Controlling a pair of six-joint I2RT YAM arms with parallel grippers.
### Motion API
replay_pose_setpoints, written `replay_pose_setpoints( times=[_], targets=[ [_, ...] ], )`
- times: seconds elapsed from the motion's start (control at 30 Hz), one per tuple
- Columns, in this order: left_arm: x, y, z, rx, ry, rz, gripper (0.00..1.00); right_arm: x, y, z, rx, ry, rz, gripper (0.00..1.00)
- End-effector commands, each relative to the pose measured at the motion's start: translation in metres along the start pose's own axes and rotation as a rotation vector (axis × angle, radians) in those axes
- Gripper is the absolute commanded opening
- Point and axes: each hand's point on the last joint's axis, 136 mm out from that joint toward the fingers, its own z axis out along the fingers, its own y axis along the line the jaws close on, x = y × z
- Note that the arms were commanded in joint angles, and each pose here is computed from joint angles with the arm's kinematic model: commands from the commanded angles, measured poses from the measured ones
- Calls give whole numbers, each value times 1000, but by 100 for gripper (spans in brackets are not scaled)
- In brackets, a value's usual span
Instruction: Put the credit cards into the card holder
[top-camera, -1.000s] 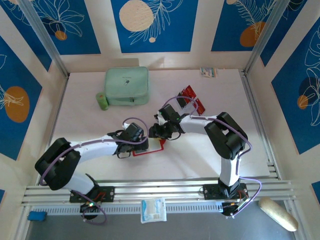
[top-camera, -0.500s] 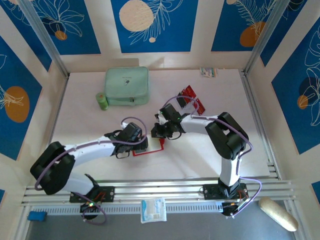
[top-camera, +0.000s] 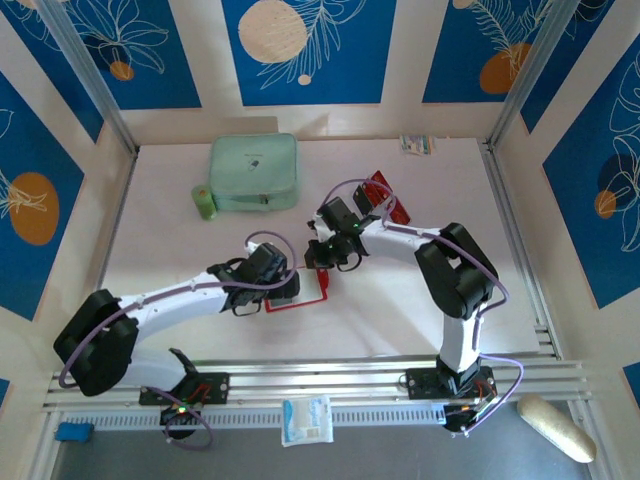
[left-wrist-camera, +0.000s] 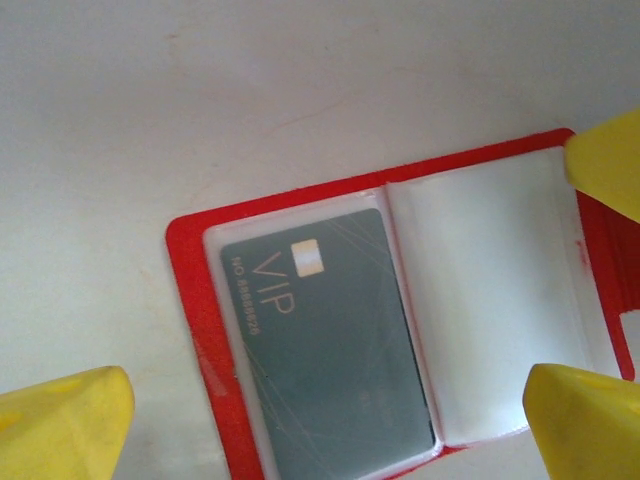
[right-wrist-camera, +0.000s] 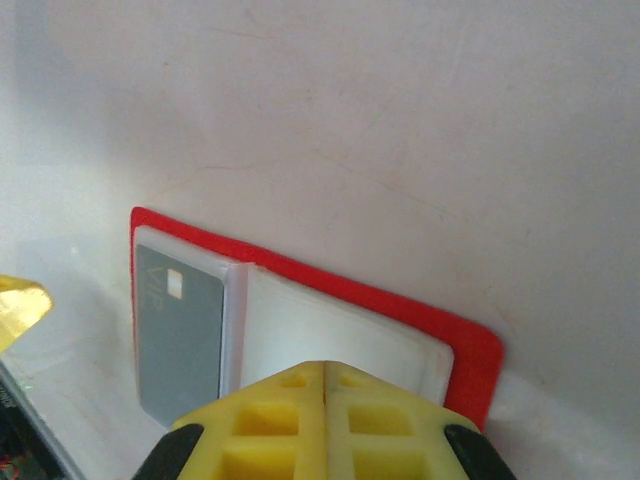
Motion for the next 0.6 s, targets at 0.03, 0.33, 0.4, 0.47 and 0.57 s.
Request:
replay_pose_setpoints(
  times=[0.03,0.33,0.4,0.47,0.57],
  targets=[
    [0,-3,-1,-54,-2,38,100,11,-15,11,47,63,-17,0],
    [0,-8,9,-78,7,75,100,27,-10,28,24,113,-10,0],
    [0,-9,10,-78,7,78,100,27,-5,30,11,112,-4,0],
    [1,-9,11,-79,9,80,100,27,-2,30,1,109,1,0],
    [1,-8,13,-85,9,85,100,27,1,31,-9,107,9,0]
  ],
)
